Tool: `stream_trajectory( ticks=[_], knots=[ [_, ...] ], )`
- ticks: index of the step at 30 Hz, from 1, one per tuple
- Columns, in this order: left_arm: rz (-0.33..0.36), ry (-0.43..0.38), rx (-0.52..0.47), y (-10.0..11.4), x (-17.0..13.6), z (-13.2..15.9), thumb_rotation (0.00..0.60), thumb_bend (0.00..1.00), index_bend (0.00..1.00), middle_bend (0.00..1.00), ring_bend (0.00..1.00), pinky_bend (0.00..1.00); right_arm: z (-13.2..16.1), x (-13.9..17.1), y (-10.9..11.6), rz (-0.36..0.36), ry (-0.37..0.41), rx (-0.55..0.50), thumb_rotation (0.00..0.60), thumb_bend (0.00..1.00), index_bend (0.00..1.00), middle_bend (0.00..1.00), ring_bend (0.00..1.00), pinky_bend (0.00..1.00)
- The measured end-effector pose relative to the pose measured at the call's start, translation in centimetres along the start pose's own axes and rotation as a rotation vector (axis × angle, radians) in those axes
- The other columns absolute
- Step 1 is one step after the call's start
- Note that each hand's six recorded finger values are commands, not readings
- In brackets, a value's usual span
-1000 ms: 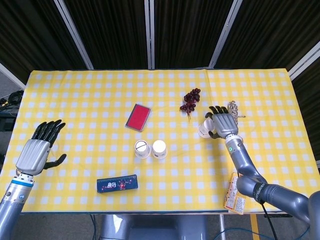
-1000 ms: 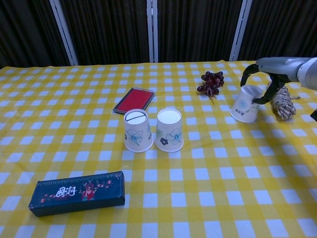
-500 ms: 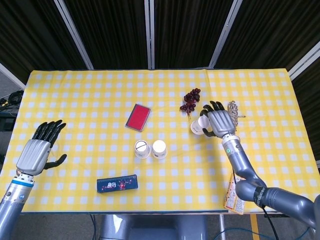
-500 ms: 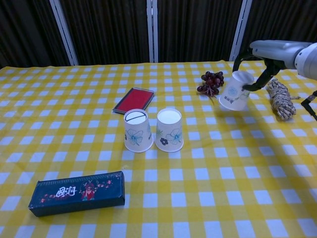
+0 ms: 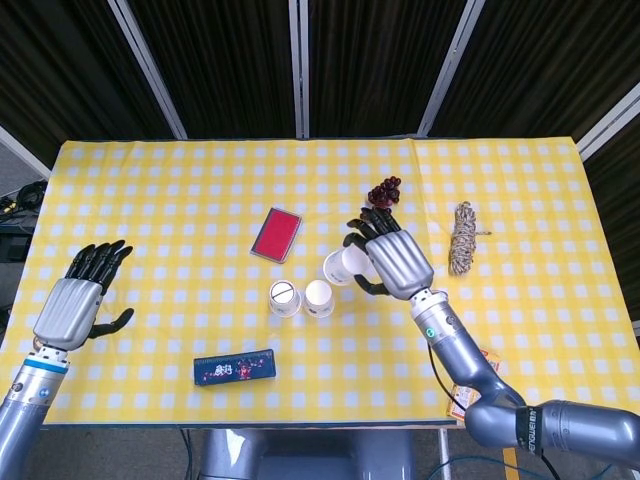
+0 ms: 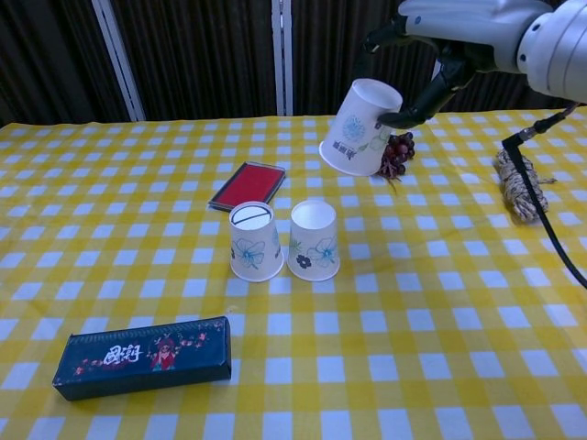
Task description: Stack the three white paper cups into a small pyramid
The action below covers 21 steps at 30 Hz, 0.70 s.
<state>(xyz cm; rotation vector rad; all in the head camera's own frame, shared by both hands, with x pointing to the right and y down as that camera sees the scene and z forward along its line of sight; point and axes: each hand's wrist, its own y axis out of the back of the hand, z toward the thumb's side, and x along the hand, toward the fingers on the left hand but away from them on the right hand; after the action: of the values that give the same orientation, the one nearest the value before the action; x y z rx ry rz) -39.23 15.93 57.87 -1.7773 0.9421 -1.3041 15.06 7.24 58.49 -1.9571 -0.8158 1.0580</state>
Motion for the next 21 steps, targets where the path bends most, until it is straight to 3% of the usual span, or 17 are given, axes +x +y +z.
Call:
stream_trajectory(
  ticks=[11, 21],
  knots=[
    [-0.012, 0.012, -0.007, -0.1, 0.1, -0.5, 0.600, 0.30, 0.00, 0.00, 0.00, 0.00, 3.8, -0.7, -1.8, 0.007, 0.060, -0.037, 0.600, 0.30, 0.47, 0.18, 0.00, 0.00],
    [-0.030, 0.013, -0.003, -0.3, 0.2, -0.6, 0.600, 0.30, 0.00, 0.00, 0.00, 0.00, 4.3, -1.3, -3.7, 0.037, 0.058, -0.034, 0.600, 0.30, 0.46, 0.17, 0.00, 0.00]
  ],
)
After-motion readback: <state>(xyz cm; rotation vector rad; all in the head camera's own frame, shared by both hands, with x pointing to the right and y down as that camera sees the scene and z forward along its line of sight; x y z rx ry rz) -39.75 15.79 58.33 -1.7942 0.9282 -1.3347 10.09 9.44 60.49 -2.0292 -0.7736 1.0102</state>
